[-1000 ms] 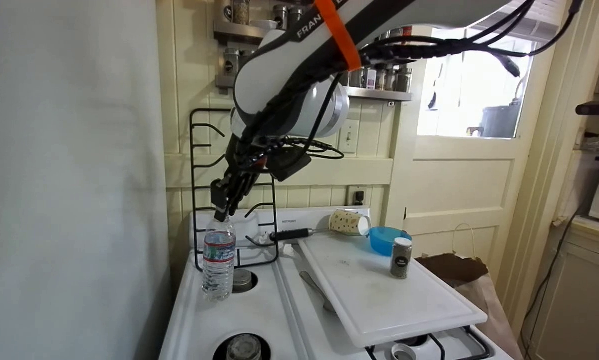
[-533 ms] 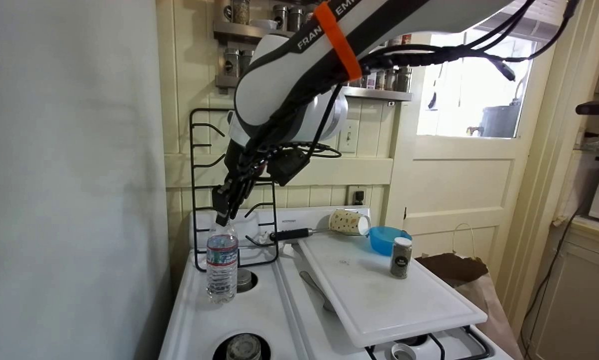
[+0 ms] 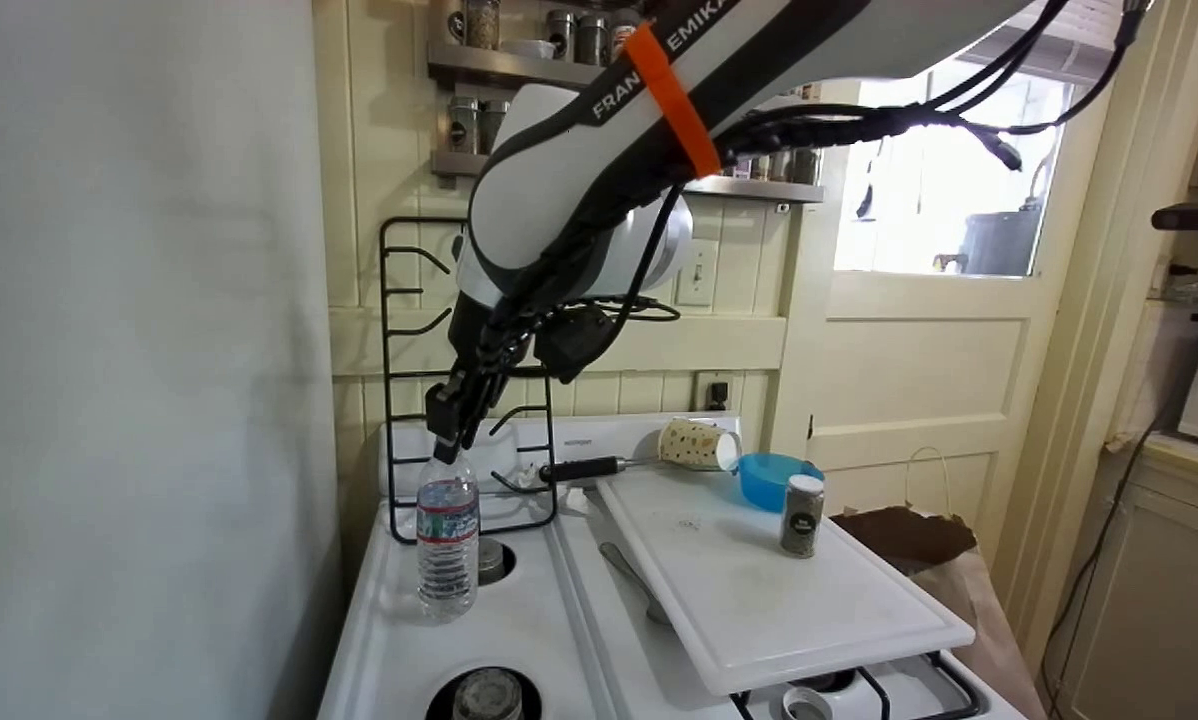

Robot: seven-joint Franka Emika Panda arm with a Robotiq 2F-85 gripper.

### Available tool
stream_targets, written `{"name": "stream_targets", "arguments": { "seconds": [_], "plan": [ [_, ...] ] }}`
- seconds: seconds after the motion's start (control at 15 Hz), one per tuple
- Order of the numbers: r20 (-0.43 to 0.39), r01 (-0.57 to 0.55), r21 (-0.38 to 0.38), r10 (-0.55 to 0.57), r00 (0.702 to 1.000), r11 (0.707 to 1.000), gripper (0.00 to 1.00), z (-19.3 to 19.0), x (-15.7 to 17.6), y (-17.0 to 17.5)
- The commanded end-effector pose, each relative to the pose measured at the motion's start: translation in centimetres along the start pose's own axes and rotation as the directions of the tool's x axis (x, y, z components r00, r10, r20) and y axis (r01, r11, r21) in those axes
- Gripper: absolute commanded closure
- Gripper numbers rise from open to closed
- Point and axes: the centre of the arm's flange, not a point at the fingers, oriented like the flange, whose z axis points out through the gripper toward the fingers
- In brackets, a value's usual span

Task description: Remove the bottle from the blue bowl, then move the blue bowl to the left, then move the bottle at the right to the left

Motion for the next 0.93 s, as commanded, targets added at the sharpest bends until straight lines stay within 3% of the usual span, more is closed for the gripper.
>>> {"name": "stream_targets", "arguments": {
  "seconds": [0.0,0.13,0.2,0.27,0.47,0.67,0.87],
  "plan": [
    [-0.002,0.0,-0.007,0.0,1.0,1.0,0.92,0.5,0.5,-0.3],
    [0.002,-0.002,-0.003,0.002,1.0,1.0,0.9,0.7,0.4,-0.3],
    [0.004,-0.002,-0.002,0.002,1.0,1.0,0.44,0.7,0.4,-0.3],
    [0.006,-0.002,-0.004,0.002,1.0,1.0,0.43,0.6,0.4,-0.2],
    [-0.028,-0.022,-0.007,0.021,0.999,1.0,0.21,-1.5,0.9,0.6],
    [-0.064,-0.073,-0.073,0.068,0.996,0.995,0.01,-7.2,1.4,2.8],
    [-0.067,-0.245,-0.134,0.238,0.969,0.96,0.0,-11.1,-1.4,7.0]
  ]
}}
